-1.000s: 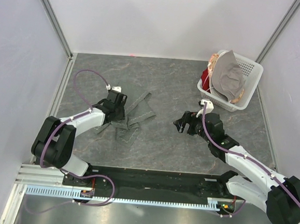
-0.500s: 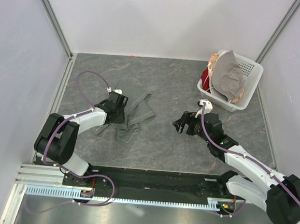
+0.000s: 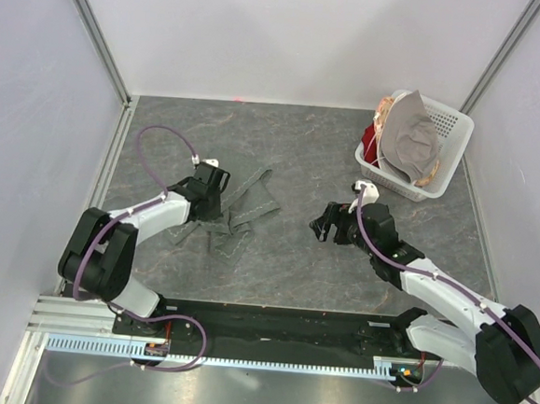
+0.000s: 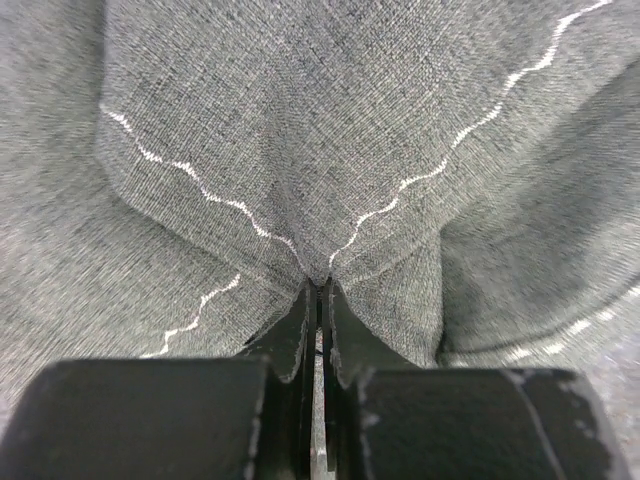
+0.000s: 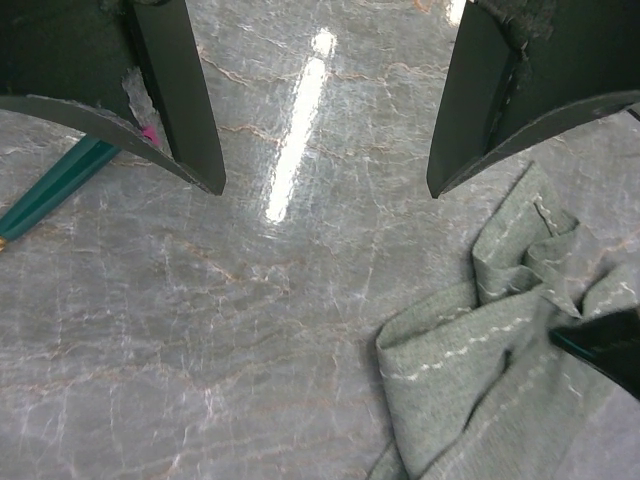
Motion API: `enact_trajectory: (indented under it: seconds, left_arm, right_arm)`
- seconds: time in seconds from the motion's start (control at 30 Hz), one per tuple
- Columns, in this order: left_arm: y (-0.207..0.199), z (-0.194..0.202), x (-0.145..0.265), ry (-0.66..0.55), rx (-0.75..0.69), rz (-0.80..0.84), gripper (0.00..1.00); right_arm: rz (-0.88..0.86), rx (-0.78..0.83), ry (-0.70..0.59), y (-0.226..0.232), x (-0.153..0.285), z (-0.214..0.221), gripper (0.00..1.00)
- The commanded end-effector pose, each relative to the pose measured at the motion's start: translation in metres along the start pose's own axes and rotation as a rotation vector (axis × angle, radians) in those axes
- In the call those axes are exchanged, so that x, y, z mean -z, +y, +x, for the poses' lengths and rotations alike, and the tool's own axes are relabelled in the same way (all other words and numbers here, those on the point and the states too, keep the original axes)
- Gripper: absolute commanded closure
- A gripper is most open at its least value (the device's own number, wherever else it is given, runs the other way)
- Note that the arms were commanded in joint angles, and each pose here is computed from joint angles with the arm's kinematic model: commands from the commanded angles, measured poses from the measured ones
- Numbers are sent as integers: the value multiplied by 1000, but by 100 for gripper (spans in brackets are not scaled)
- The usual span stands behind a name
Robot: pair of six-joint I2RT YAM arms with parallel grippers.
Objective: Fold the napkin, place the utensils inside, and roll it up
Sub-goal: Move the napkin to the centre of the board, then flatten the napkin out
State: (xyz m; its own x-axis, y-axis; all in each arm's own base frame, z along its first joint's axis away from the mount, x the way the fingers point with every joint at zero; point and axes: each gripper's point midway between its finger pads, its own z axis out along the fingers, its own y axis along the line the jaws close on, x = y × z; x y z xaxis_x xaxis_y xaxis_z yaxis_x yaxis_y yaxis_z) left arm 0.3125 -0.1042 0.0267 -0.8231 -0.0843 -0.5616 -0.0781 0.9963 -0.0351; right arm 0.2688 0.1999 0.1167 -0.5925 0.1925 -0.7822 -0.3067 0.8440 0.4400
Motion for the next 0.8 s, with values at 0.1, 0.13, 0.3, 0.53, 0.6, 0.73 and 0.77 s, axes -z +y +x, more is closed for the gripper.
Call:
enact_trajectory:
  seconds: [0.1,0.13,0.3,0.53,0.6,0.73,0.77]
  left_arm:
    - [-11,-70,67,-168,16,65,98]
    - [-10,-75,73,-173,13,65,98]
    - [-2,-98,105,-198,-14,90,98]
    - [-4,-82,103,-104,-2,239,98]
    - [-2,-72,96,-68,-12,246,98]
    - [3,-61,88,-24,-4,267,95]
    - [4,-59,87,-18,-3,269,94]
  right_arm:
    - [-10,30,-1,15,-17,-17,9]
    - [-19,30,-6,20,-19,-23,9]
    - [-56,54,63,44,-41,-14,9]
    - [-155,68,123,102,-75,6,9]
    - [-138,76,173,106,-89,26,10]
    - [-123,70,217,115,-111,36,10]
    - [-111,72,235,112,-116,42,10]
